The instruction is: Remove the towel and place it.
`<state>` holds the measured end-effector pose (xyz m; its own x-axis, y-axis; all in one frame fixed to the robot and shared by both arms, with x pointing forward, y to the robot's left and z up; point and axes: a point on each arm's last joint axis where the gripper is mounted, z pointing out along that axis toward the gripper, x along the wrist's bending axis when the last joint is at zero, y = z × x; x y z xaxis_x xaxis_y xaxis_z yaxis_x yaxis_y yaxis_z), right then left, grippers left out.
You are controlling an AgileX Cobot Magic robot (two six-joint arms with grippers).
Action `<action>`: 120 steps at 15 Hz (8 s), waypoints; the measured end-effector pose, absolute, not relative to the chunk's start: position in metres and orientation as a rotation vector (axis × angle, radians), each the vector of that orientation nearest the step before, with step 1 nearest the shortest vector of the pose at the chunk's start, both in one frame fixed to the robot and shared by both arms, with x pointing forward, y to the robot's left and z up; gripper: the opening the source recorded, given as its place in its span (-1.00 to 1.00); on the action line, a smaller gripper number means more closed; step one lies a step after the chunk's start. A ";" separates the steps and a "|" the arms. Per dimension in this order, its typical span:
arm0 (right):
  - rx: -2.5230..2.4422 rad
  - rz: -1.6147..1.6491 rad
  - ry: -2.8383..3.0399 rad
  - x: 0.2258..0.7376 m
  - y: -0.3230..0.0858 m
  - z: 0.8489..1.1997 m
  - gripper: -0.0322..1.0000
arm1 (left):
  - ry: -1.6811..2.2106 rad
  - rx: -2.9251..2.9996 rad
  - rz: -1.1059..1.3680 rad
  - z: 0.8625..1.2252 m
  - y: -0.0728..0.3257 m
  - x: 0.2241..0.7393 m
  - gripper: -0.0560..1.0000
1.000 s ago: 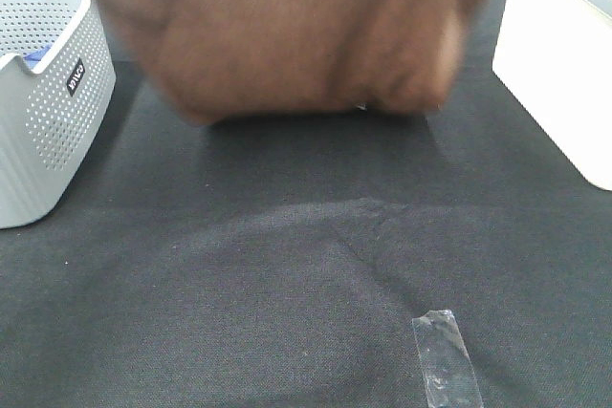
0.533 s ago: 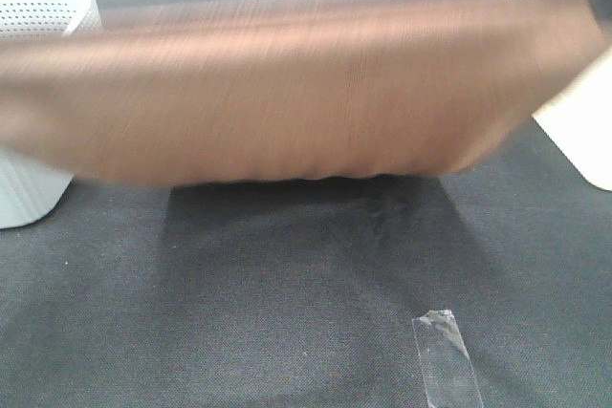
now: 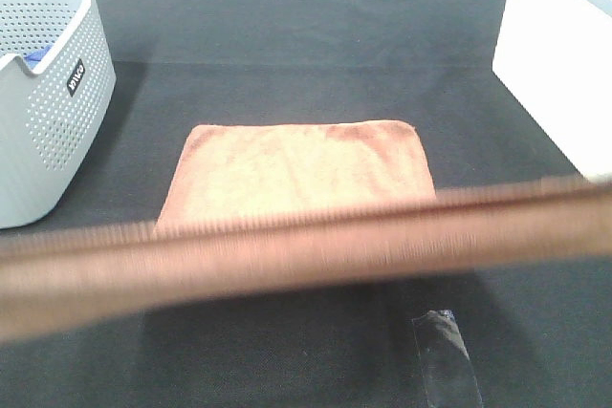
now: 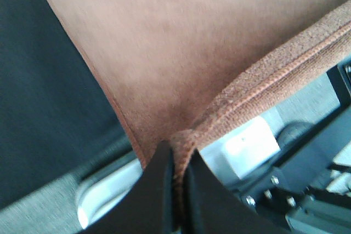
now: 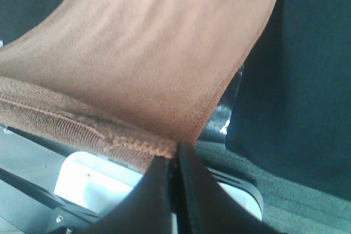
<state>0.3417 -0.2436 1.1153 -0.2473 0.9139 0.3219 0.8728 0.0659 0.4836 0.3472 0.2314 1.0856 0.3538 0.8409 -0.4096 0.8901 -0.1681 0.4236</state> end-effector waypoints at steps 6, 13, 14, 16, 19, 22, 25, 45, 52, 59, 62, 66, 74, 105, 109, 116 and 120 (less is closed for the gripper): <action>2.070 0.671 2.365 0.348 -0.241 1.058 -0.91 | 1.672 2.079 -0.364 1.033 0.226 0.355 -0.89; 2.226 0.292 2.510 0.369 -0.235 1.003 -0.91 | 1.752 2.189 -0.569 1.000 0.218 0.380 -0.89; 2.242 0.237 2.527 0.371 -0.235 0.994 -0.91 | 1.745 2.194 -0.577 0.999 0.217 0.380 -0.89; 2.242 0.150 2.567 0.376 -0.235 0.981 -0.91 | 1.692 2.265 -0.596 0.996 0.210 0.377 -0.89; 2.238 0.081 2.581 0.383 -0.235 0.969 -0.91 | 1.571 2.466 -0.646 0.984 0.189 0.367 -0.89; 2.221 0.056 2.610 0.385 -0.235 0.964 -0.91 | 1.572 2.550 -0.703 0.972 0.178 0.366 -0.89; 2.208 0.038 2.632 0.387 -0.234 0.960 -0.91 | 1.630 2.583 -0.735 0.959 0.170 0.377 -0.89; 2.126 0.329 2.535 0.434 -0.244 0.980 0.46 | 1.523 2.545 -0.257 0.993 0.124 0.424 0.35; 2.163 0.503 2.364 0.566 -0.260 1.020 0.46 | 1.649 2.304 -0.003 1.006 0.147 0.606 0.35; 2.122 0.569 2.301 0.656 -0.258 0.983 0.46 | 1.774 2.245 0.005 0.948 0.177 0.683 0.36; 2.152 0.440 2.277 0.684 -0.261 0.956 0.50 | 1.807 2.232 0.017 0.940 0.181 0.687 0.36; 2.046 0.314 2.209 0.694 -0.239 0.934 0.53 | 1.861 2.139 0.013 0.929 0.186 0.695 0.36; 2.048 0.468 2.335 0.727 -0.206 0.886 0.54 | 1.845 2.098 -0.062 0.885 0.197 0.728 0.46; 1.709 0.642 2.417 0.752 -0.141 0.891 -0.91 | 1.631 2.132 0.072 0.910 0.174 0.757 -0.89; 1.606 0.754 2.231 0.774 -0.142 0.934 -0.91 | 1.555 2.107 0.237 0.941 0.176 0.771 -0.89; 1.454 0.873 2.065 0.789 -0.143 0.948 -0.91 | 1.493 1.976 0.432 0.953 0.182 0.787 -0.89; 1.388 0.948 1.978 0.796 -0.143 0.955 -0.91 | 1.452 1.944 0.506 0.956 0.182 0.792 -0.89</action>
<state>0.7957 -0.1428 0.9551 -0.3242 0.9454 -0.0336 0.5661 0.2223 0.7938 0.7920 0.1824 0.9562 0.3120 0.9472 -0.0740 0.6958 -0.1748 0.6967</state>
